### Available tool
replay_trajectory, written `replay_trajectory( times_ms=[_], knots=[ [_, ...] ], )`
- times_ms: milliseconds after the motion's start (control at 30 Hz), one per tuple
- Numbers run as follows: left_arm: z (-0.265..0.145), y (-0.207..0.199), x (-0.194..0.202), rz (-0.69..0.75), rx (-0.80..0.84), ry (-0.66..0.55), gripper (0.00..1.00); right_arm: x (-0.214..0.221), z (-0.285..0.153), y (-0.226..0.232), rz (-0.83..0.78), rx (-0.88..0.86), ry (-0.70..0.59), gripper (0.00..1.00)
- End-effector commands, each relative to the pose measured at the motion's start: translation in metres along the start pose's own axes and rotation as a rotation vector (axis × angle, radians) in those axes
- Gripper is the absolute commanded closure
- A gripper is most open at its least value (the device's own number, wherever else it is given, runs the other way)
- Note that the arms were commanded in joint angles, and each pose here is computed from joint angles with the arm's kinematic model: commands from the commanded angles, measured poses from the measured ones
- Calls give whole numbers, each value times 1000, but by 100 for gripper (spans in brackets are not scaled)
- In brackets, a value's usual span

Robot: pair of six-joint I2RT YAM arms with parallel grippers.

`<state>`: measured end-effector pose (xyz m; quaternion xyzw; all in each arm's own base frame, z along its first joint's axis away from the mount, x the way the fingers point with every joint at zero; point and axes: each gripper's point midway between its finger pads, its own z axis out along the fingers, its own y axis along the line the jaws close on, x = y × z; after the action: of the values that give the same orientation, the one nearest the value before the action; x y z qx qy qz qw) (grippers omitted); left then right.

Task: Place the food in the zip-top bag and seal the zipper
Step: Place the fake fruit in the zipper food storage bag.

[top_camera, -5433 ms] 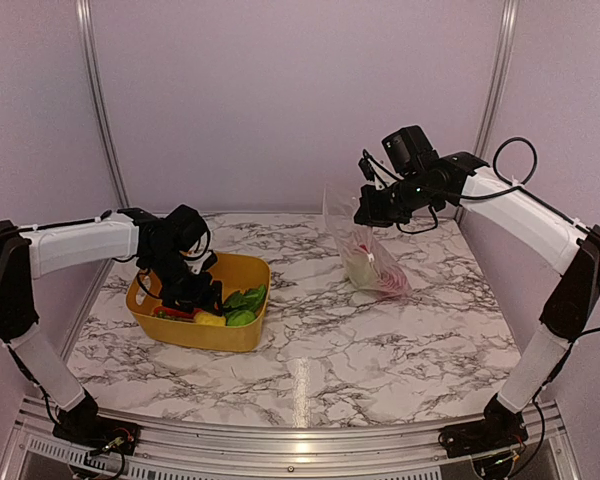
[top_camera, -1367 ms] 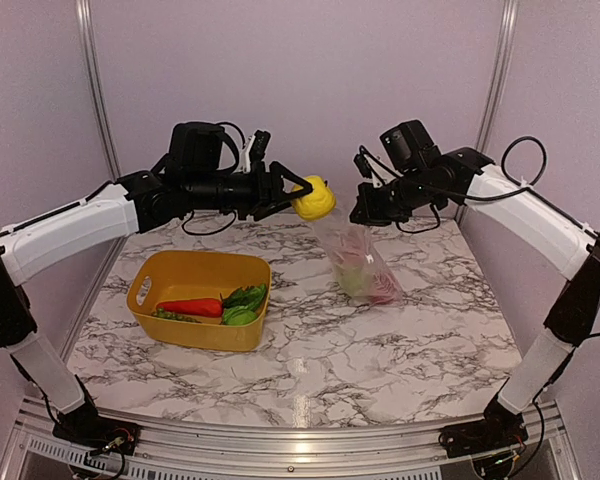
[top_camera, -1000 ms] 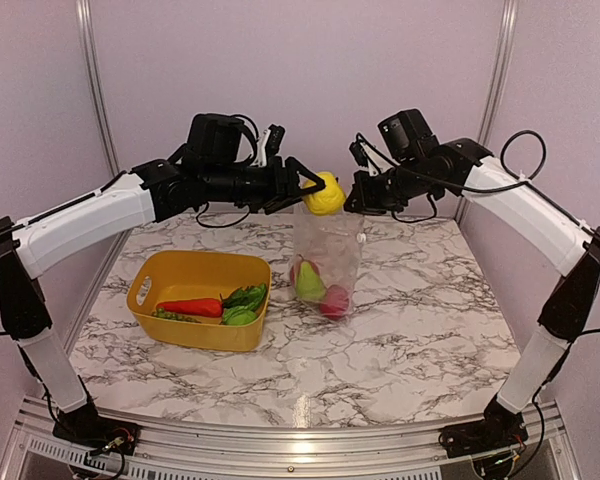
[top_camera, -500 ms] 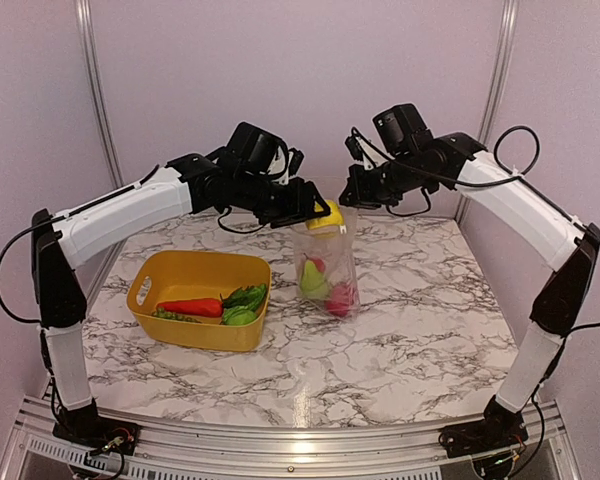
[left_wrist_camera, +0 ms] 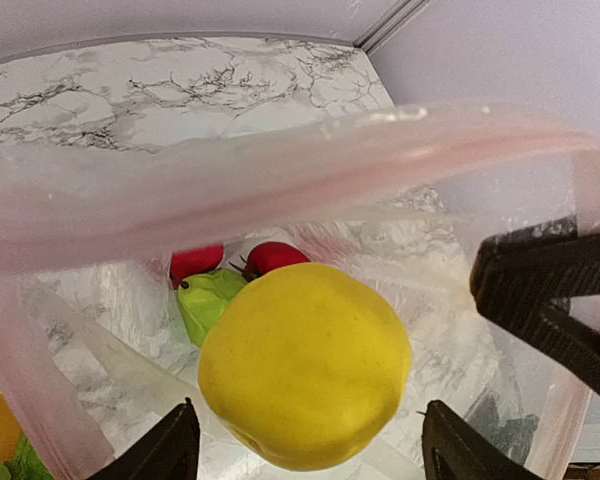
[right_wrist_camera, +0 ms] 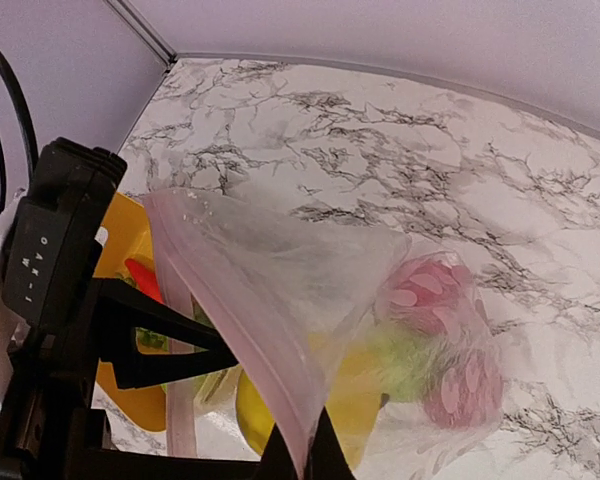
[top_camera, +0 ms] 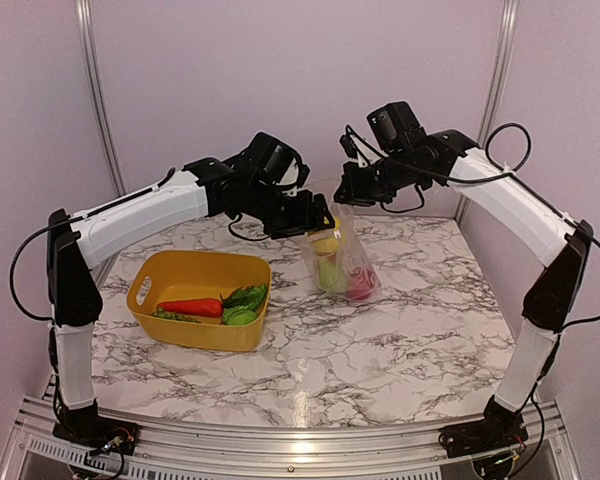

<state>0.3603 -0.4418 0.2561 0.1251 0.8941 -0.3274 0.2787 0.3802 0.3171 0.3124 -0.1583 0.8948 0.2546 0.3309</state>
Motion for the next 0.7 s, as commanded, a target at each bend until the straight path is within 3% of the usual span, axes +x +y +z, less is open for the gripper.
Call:
replay_trajectory(
  times_ms=[0,167,300,667],
  knots=[
    [-28,-34,-42,8,109,-169,4,-8,-1,3,26,-55,-20,100],
    [-88,-58,-80,61,166,-350,1,-14,-8,-13,94,-89,-37,100],
    [-122,-46,-79,65,116,-420,1,-13,-14,-23,105,-75,-49,100],
    [-118,50,7,208,-205,-220,1,-12,-27,-38,90,-30,-61,100]
  ],
)
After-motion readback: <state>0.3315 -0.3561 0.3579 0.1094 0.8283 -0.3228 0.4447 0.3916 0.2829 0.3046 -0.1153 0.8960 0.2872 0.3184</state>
